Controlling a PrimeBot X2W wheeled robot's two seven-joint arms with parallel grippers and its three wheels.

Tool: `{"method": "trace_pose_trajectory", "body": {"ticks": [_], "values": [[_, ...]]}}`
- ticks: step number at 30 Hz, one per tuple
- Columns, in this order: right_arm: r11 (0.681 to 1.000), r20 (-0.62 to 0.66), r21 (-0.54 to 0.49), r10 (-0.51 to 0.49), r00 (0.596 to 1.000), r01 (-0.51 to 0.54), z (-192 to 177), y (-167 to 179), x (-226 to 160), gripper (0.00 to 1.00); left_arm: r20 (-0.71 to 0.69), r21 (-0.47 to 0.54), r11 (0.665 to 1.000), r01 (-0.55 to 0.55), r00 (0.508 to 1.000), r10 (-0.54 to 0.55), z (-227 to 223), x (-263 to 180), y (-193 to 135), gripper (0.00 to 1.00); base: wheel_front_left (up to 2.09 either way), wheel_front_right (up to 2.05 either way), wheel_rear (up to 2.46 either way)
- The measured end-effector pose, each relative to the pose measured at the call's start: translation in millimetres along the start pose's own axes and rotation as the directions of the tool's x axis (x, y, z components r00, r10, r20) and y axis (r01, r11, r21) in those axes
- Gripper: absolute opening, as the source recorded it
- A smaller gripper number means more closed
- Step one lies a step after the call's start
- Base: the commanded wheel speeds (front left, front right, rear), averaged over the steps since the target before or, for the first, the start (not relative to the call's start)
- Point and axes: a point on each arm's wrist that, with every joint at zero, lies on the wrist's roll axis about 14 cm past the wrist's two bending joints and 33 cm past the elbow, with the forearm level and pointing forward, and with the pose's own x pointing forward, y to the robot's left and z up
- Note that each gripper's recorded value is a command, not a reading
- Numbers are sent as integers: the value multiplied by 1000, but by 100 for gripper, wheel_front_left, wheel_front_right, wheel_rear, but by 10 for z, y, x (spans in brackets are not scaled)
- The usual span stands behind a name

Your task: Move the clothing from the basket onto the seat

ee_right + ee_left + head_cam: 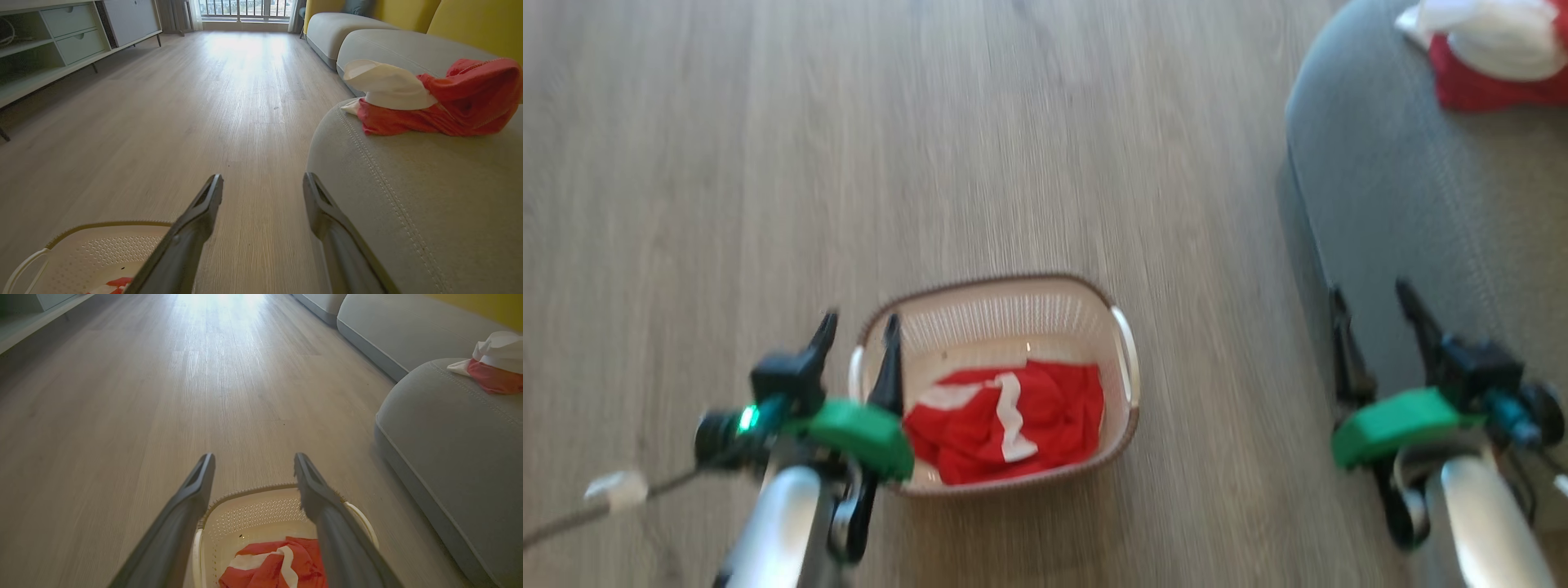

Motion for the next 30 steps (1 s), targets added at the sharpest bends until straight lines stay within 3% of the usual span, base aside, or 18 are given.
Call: {"method": "trace_pose_trajectory", "body": {"ticks": [7,15,18,24,30], "values": [[1000,69,-20,-15,998,16,153,-70,526,100,-63,40,991,130,990,-127,-238,595,-336,100,0,0,0],[999,93,-29,-25,995,28,-44,-138,1190,100,-326,106,966,235,926,-190,-1206,1220,-483,100,0,0,0],[999,73,-26,-27,997,29,-248,-153,1372,100,-422,117,954,276,883,-204,-1589,1362,-539,100,0,0,0],[1000,-13,14,-25,1000,25,-763,-152,1505,100,-639,102,938,331,745,-193,-2416,1313,-583,100,0,0,0],[999,-50,6,-48,998,49,-952,-278,1488,100,-751,85,928,362,636,-178,-2908,1213,-617,100,0,0,0]]}}
